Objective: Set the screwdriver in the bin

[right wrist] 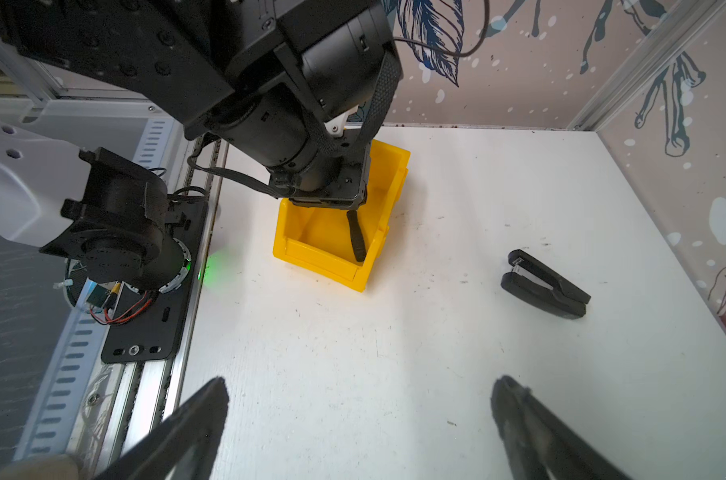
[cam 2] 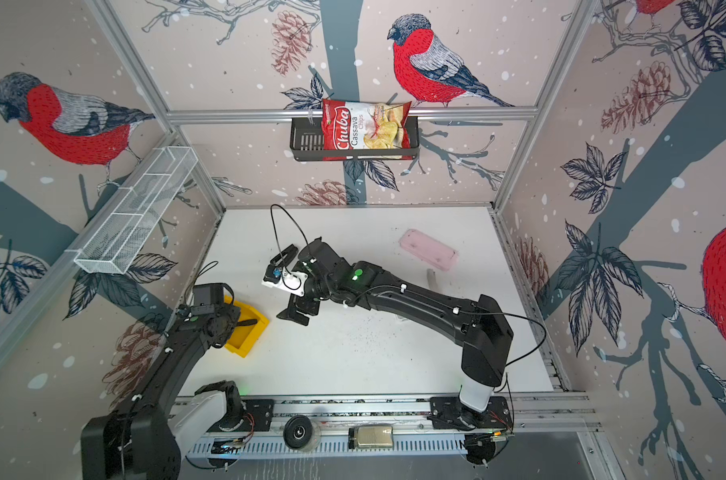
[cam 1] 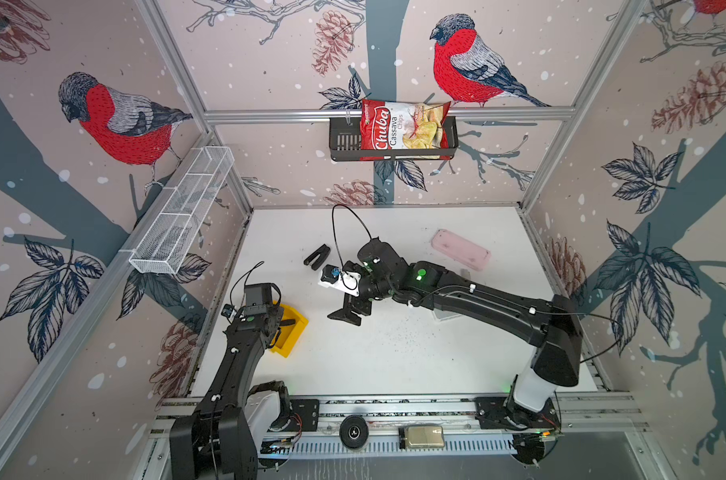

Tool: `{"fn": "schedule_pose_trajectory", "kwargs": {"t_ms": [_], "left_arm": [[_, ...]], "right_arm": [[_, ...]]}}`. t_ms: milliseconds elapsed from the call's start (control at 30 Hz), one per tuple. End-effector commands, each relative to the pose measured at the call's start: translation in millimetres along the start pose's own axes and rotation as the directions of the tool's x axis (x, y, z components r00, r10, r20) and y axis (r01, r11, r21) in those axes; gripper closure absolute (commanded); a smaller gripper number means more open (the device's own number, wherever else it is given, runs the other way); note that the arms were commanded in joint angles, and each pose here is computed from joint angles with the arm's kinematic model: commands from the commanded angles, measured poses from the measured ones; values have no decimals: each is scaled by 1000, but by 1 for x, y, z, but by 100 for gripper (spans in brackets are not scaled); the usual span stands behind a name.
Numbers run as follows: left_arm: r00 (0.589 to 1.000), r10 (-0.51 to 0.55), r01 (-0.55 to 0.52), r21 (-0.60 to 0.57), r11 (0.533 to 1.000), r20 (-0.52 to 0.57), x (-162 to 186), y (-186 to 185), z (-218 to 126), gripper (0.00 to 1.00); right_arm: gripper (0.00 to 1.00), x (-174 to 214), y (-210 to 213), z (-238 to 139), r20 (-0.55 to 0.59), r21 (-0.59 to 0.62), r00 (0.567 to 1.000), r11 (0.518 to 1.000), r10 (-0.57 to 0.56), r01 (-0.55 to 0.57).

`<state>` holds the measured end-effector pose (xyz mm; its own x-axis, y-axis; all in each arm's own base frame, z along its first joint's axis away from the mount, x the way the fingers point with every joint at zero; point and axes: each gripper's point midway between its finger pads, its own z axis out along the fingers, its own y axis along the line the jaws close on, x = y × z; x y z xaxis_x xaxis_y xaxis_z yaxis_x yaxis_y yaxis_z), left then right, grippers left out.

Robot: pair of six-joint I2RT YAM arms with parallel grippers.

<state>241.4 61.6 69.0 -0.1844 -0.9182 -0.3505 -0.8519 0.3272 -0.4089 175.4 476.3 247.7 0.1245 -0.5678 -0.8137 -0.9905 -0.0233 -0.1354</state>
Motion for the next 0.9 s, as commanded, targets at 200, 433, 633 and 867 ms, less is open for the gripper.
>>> {"fn": "schedule_pose_trajectory", "kwargs": {"t_ms": [200,433,633,867], "left_arm": [[998,57,-61,147,987,25,-14,-38,-26,39],[975,188,-213,257,943,119,-32,-76,-43,16],[913,349,-404,347,846,211,-38,-112,-49,6],[780,474,-615,363,700,409,-51,-143,-56,5]], "right_arm": [[0,-9,-14,-14,42,47,999,998,33,-34],[0,-4,-43,-39,123,111,986,985,115,-128],[0,6,-82,-71,228,208,952,944,206,-254],[0,38,-129,-120,382,359,867,813,320,-459]]}}
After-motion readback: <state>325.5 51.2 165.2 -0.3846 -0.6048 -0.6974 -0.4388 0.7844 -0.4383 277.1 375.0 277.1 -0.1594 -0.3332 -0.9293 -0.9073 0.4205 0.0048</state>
